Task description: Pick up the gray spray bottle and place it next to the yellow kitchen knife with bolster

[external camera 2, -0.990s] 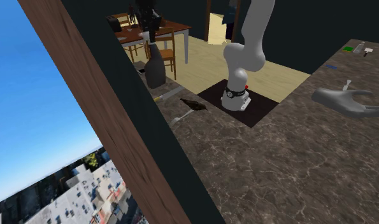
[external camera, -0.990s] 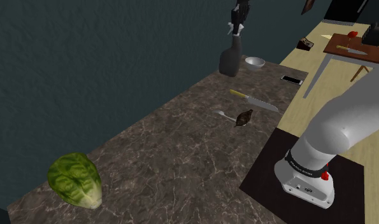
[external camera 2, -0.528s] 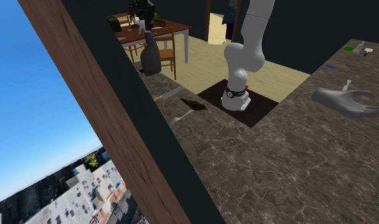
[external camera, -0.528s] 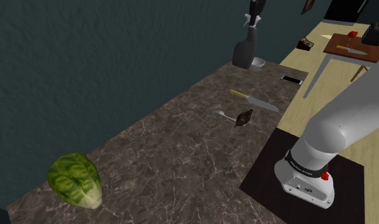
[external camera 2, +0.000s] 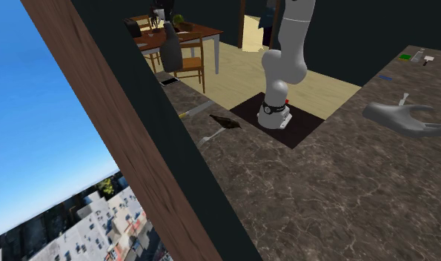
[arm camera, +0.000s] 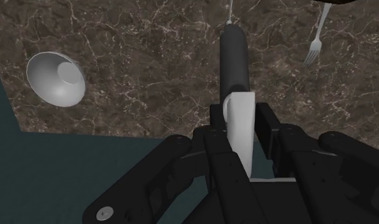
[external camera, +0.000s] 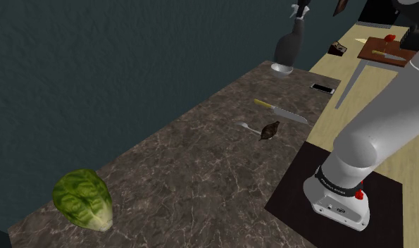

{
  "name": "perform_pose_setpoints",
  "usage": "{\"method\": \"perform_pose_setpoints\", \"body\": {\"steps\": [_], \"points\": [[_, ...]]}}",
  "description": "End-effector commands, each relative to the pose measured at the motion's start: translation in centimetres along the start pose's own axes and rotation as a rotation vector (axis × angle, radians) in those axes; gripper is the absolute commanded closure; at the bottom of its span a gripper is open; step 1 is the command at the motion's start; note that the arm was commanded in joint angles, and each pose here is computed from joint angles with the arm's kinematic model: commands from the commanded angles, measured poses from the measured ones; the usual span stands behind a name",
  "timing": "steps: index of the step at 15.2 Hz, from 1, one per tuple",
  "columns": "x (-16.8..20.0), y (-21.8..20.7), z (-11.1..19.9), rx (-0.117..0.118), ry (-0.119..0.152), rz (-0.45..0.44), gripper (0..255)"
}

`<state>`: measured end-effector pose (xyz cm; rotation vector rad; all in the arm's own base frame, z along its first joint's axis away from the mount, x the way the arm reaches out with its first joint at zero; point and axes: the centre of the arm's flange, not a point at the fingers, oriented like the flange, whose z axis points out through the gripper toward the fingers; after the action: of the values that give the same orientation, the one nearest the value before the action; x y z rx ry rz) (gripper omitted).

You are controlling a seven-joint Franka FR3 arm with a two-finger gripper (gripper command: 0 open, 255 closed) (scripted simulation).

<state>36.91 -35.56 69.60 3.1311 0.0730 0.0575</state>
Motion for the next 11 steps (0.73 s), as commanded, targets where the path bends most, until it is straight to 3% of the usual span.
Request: {"method": "perform_pose_setpoints", "body": {"steps": [1, 11], "points": [[-1.4, 2.2, -0.7, 0.0, 0.0, -0.002, 255], [-7.4, 13.4, -4.4, 0.0, 0.0, -0.002, 255]]}}
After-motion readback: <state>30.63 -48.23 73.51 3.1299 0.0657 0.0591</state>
